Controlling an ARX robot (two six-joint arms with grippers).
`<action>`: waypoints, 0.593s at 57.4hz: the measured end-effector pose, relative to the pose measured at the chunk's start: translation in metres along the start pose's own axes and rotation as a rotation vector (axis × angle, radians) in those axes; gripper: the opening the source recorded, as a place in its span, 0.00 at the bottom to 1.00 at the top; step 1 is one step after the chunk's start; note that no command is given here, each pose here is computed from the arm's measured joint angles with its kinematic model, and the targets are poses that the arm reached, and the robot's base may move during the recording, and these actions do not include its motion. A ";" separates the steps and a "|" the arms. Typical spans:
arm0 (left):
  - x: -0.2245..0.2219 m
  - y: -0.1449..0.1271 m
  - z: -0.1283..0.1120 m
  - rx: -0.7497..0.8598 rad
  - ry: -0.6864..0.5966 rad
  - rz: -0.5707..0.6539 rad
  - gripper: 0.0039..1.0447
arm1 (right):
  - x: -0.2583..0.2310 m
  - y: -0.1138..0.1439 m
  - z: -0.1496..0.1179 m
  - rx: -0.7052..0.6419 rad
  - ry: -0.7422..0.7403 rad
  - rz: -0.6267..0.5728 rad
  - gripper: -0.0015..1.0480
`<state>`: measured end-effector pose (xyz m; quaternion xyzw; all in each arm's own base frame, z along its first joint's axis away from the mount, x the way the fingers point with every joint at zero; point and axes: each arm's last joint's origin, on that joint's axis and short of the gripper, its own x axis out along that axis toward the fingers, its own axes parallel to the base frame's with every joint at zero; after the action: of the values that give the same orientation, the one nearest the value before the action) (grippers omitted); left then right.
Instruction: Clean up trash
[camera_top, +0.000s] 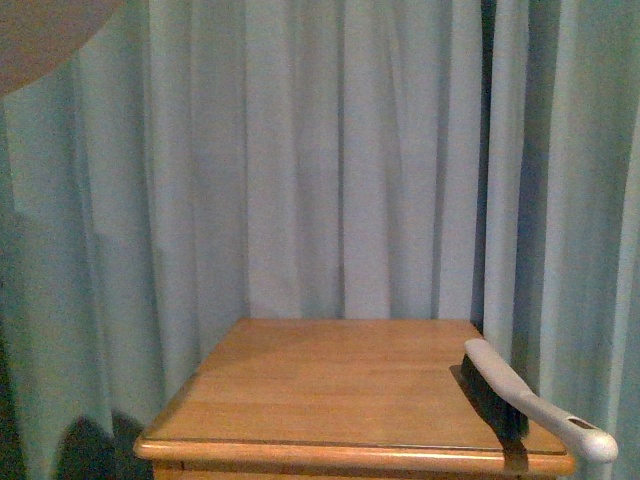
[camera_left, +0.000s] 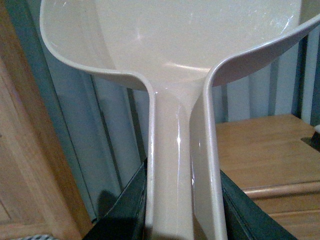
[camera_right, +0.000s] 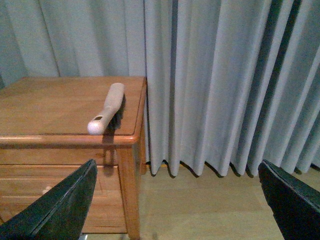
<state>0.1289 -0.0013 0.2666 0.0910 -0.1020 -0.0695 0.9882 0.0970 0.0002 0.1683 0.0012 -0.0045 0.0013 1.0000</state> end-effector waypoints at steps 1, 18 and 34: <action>-0.001 0.000 -0.001 -0.002 -0.001 0.000 0.26 | 0.000 0.000 0.000 0.000 0.000 0.000 0.93; -0.025 0.011 -0.010 -0.036 -0.011 0.042 0.26 | 0.001 0.000 0.002 -0.042 -0.023 -0.086 0.93; -0.025 0.011 -0.012 -0.041 -0.006 0.042 0.26 | 0.028 0.004 0.009 -0.123 0.169 -0.364 0.93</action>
<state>0.1086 0.0155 0.2526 0.0682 -0.1057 -0.0512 0.9907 0.1245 0.0042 0.1777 -0.0591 0.0796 -0.1795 0.9788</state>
